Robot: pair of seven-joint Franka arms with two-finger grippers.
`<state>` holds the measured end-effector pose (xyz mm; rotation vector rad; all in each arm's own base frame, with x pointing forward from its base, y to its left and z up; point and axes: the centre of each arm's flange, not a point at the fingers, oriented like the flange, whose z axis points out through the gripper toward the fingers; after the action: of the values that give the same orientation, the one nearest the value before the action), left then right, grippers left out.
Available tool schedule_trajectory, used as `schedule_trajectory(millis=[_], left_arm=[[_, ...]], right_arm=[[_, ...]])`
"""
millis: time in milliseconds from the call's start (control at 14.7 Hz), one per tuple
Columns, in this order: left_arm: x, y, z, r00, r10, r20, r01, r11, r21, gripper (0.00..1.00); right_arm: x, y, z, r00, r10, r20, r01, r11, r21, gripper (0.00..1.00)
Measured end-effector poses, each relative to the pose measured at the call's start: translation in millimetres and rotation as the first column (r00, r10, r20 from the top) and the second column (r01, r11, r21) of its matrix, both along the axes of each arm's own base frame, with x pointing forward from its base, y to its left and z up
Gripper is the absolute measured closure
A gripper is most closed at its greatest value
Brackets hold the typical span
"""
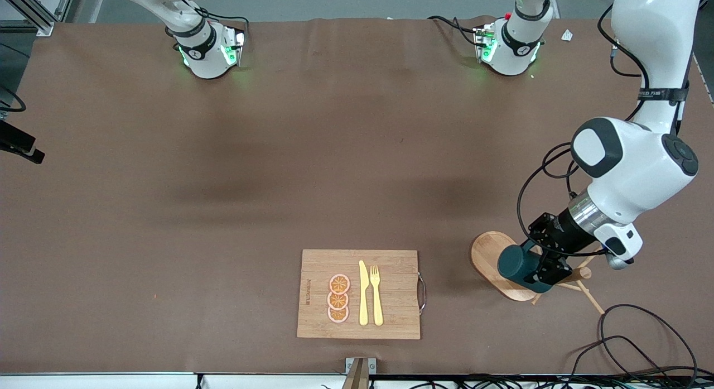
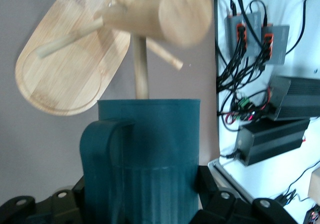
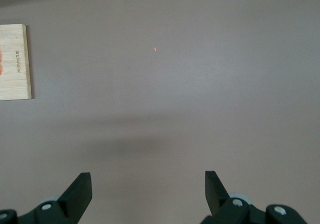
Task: Transfer cup from left to right arm and place
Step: 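Lift the teal mug off the stand with the left gripper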
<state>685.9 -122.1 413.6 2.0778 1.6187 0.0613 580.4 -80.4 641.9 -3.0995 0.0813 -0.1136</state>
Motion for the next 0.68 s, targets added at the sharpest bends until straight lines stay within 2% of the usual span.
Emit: schedule_trajectory(millis=[340, 475, 679], left_arm=[[-22, -56, 31, 0.996, -0.092, -0.006, 0.092, 0.996, 0.006, 0.17], [-35, -98, 31, 0.987, -0.158, 0.002, 0.157, 0.984, 0.088, 0.17], [-56, -162, 27, 0.968, -0.250, 0.021, 0.238, 0.943, 0.232, 0.17]], right_arm=[[0, 0, 0, 1.000, 0.000, 0.000, 0.000, 1.000, 0.000, 0.00], [0, 0, 0, 1.000, -0.001, 0.000, 0.001, 1.000, 0.000, 0.00], [0, 0, 0, 1.000, -0.001, 0.000, 0.001, 1.000, 0.000, 0.00]])
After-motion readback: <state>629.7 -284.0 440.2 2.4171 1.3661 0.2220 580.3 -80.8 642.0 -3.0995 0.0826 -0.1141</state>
